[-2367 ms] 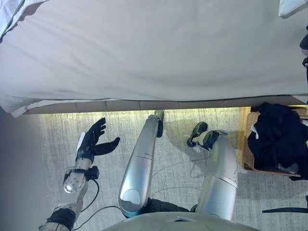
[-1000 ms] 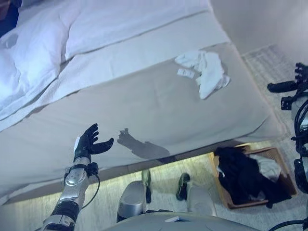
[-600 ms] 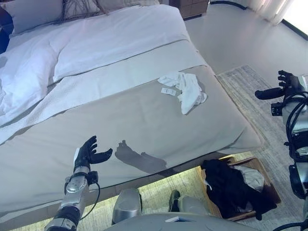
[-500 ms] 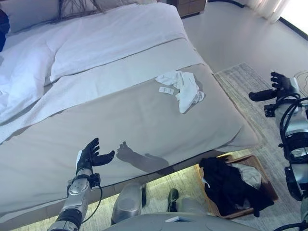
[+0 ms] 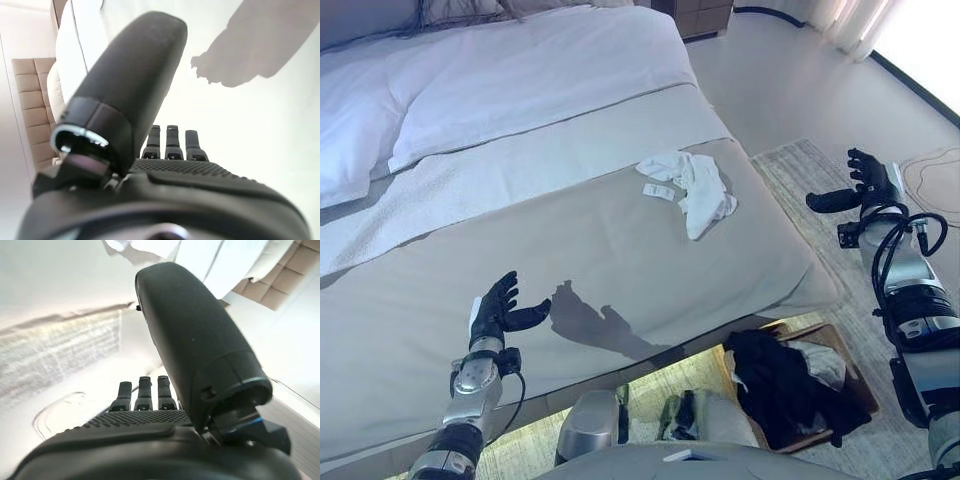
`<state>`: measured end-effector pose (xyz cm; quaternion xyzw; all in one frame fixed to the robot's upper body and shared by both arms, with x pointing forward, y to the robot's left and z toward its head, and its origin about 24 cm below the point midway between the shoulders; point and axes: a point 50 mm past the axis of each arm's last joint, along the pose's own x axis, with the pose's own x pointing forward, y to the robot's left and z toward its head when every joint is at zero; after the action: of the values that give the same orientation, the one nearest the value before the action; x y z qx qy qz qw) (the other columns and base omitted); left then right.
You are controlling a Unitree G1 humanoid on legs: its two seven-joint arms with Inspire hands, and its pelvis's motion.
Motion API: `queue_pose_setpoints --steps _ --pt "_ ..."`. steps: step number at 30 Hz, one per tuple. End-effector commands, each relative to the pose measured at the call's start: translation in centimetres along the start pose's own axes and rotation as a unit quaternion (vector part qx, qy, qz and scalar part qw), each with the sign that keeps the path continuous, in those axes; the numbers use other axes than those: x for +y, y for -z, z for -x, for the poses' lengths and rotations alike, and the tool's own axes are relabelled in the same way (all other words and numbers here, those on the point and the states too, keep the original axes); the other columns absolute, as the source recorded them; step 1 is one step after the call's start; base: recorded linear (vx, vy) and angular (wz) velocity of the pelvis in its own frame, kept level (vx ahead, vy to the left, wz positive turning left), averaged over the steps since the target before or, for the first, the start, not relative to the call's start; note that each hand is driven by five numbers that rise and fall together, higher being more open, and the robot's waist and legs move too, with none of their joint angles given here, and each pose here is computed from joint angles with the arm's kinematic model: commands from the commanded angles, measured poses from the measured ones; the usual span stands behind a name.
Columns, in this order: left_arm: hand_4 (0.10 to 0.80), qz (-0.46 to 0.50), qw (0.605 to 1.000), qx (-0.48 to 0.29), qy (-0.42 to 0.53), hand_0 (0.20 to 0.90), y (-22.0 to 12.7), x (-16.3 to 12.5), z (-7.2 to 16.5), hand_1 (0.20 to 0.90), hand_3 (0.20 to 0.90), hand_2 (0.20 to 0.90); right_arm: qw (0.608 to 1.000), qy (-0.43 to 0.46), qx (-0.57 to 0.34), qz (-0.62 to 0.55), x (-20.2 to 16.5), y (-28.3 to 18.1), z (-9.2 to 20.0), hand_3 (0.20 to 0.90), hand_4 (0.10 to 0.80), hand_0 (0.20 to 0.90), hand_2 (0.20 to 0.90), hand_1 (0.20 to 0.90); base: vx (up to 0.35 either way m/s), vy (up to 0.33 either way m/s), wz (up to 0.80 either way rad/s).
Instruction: Pick up the clothes from the bed and place them into the basket
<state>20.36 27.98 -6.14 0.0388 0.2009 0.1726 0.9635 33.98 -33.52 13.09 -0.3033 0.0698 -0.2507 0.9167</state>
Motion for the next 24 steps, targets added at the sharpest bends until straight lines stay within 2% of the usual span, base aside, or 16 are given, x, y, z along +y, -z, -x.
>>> queue_pose_setpoints --steps 1,8,17,20,24 --pt "0.8 -0.01 0.993 -0.113 -0.015 0.9 -5.2 1.9 -1.0 0.9 0.9 0.9 0.991 0.079 -0.111 0.01 -2.6 -5.6 -0.8 0.9 0.8 0.9 0.9 0.9 0.133 -0.484 0.13" --pt "0.8 -0.021 0.996 -0.091 -0.012 0.9 -4.0 1.2 -0.5 0.9 0.9 0.9 0.993 0.054 -0.101 0.023 -3.6 -5.0 -0.9 0.9 0.8 0.9 0.9 0.9 0.113 -0.214 0.54" --pt "0.8 -0.017 0.997 -0.072 -0.02 0.9 -2.0 2.3 0.6 0.9 0.9 0.9 0.996 0.012 -0.075 0.052 -3.0 -5.0 -1.4 0.9 0.8 0.9 0.9 0.9 0.074 -0.032 0.11" --pt "0.8 -0.021 0.997 -0.073 -0.017 0.9 -1.9 2.5 0.8 0.9 0.9 0.9 0.996 -0.02 -0.065 0.057 -2.3 -5.1 -1.6 0.9 0.8 0.9 0.9 0.9 0.074 -0.008 0.09" --pt "0.8 -0.039 0.995 -0.093 0.011 0.9 -2.7 2.0 0.9 0.9 0.9 0.9 0.994 -0.017 -0.05 0.096 -2.8 -5.4 -2.2 0.9 0.8 0.9 0.9 0.9 0.079 -0.003 0.21"
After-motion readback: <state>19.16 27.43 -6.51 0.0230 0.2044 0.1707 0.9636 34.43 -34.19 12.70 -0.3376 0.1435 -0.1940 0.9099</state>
